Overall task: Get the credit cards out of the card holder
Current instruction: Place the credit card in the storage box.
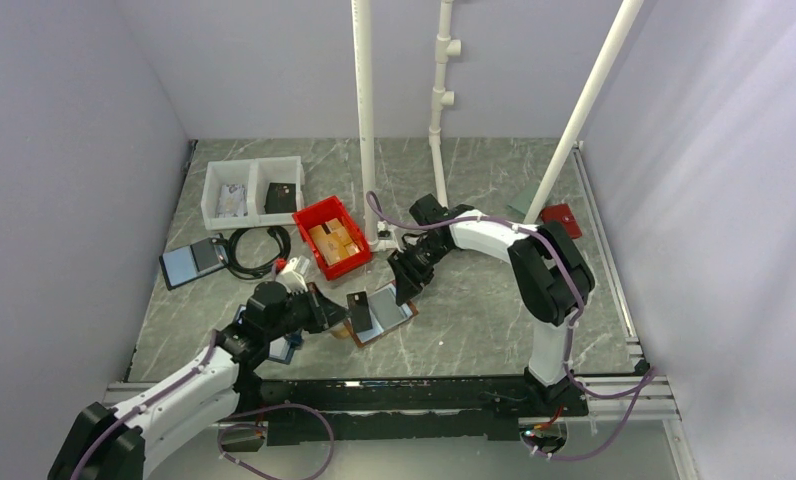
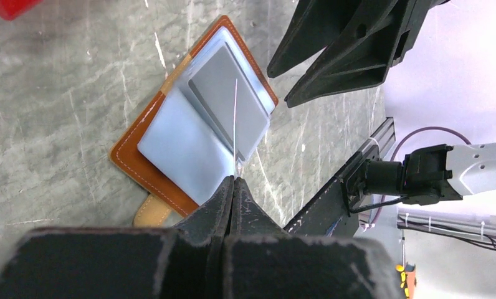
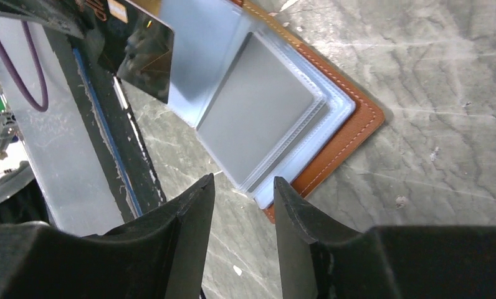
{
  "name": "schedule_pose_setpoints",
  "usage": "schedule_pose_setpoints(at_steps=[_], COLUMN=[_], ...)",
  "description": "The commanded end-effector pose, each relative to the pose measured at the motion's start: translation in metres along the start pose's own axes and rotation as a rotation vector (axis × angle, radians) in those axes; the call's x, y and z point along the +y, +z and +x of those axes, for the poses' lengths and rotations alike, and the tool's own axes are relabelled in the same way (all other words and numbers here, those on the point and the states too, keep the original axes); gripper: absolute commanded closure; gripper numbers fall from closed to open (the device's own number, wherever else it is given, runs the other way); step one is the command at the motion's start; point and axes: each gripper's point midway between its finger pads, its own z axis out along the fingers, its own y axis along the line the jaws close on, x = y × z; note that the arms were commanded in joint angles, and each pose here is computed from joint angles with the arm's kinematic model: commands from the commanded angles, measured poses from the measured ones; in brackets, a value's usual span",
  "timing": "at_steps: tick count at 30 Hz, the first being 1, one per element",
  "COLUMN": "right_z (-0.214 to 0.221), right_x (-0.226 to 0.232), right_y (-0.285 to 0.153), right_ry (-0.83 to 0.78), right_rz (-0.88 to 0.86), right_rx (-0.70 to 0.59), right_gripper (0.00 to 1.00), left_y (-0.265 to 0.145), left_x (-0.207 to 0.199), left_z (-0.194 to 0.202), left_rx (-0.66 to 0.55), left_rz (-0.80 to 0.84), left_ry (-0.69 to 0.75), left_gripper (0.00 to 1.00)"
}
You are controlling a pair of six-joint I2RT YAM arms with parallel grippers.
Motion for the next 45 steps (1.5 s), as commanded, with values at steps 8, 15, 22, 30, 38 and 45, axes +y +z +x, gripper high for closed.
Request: schedule_pose_setpoints(at_steps=[8,15,22,30,38,45], right_z=[-0.021,-0.026,-0.032,-0.031,-0.027,-0.027], right_x=[0.036,0.046,0.038,0.047,0.057,0.060], right_y=[-0.028,-0.037,-0.060,-0.065,-0.061,-0.056], right_ry=[-0.198,-0.271,-0.275,-0.230,-0.195,-0.165], right_rz=[-0.075,-0.094,-0.084,-0.191,-0.292,-0.332], right_rx=[-0.094,-0.125,-0.193,-0.225,-0.216,-0.211], right_gripper=[0.51,0.40,0.34,0.30,0.30,0.35], left_y=[0.004,0.011,0.018,0.026,0.032,0.039], left_x=[-0.028,-0.051,-0.066,-0.087,-0.100,-0.107], left_z=[-0.013,-0.018,-0.018,-0.024,-0.023,-0.020], left_rx=[-0.018,0.002,0.042,0.071,0.103,0.125], left_rz=[0.127,0.237,0.314,0.409,0.466,0.491], left_ry=[0.080,0.102,0.133,0.156,0.166,0.170], left_gripper=[1.00,1.00,1.00,1.00,1.00,1.00])
